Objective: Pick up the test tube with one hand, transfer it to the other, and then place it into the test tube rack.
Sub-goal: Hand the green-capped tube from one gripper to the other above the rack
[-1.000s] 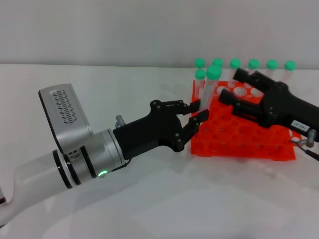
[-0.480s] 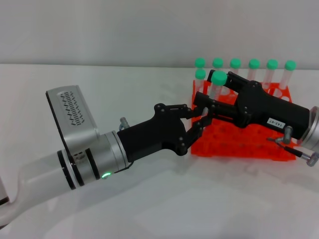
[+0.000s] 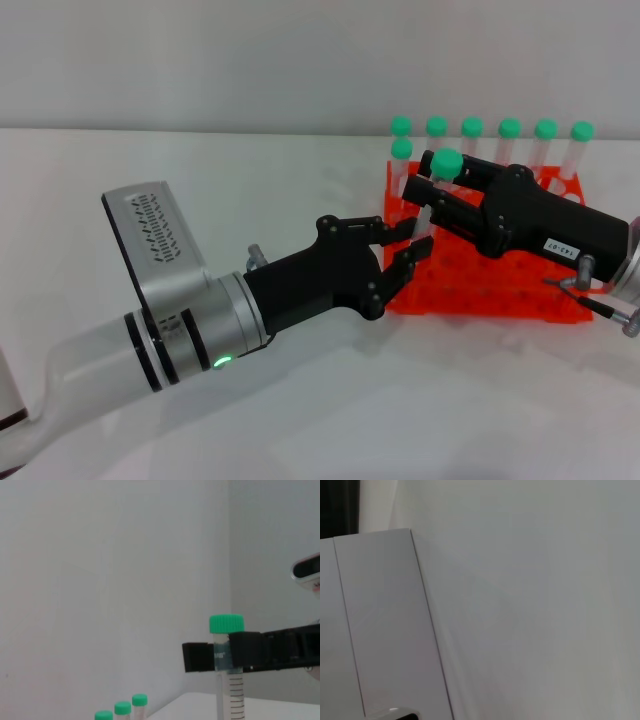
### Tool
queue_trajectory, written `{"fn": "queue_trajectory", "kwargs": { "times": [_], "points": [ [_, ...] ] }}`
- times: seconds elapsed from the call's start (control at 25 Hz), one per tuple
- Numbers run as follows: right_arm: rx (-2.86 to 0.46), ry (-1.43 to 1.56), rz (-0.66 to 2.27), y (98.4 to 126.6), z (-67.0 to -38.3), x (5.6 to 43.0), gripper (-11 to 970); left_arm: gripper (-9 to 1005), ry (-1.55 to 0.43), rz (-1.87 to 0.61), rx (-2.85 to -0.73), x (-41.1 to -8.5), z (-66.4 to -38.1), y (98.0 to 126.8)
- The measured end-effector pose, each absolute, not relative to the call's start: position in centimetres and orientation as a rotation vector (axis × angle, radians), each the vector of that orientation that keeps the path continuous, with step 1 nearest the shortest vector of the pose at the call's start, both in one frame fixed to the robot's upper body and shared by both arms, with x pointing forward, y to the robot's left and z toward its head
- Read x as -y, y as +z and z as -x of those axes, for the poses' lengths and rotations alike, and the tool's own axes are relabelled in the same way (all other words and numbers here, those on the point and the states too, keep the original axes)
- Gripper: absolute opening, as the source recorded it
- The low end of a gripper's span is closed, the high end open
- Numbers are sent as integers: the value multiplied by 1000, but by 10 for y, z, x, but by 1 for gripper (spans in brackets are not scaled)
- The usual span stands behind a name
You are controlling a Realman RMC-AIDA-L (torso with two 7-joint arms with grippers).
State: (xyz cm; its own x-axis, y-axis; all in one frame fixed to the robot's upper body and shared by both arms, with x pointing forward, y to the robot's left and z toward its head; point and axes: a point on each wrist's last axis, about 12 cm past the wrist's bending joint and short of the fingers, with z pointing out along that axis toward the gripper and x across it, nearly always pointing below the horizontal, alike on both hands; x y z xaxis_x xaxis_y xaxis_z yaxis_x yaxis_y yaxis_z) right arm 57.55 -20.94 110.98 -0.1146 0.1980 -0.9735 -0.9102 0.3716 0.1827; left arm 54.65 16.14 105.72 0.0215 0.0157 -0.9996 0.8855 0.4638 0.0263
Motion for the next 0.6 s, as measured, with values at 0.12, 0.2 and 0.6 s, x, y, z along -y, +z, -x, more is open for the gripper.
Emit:
{"fn": "queue_trajectory", "kwargs": {
  "times": [0.12, 0.2, 0.6],
  "points": [
    [-1351, 1092, 713, 1110, -575, 210, 526, 205, -820, -864, -1390, -161, -545, 1056],
    [-1352, 1090, 712, 1110, -575, 211, 488, 205, -815, -866, -1389, -161, -544, 1056],
    [-1354, 1076, 717, 1111, -576, 215, 267, 206, -808, -861, -1396, -162, -544, 1055]
  ]
}}
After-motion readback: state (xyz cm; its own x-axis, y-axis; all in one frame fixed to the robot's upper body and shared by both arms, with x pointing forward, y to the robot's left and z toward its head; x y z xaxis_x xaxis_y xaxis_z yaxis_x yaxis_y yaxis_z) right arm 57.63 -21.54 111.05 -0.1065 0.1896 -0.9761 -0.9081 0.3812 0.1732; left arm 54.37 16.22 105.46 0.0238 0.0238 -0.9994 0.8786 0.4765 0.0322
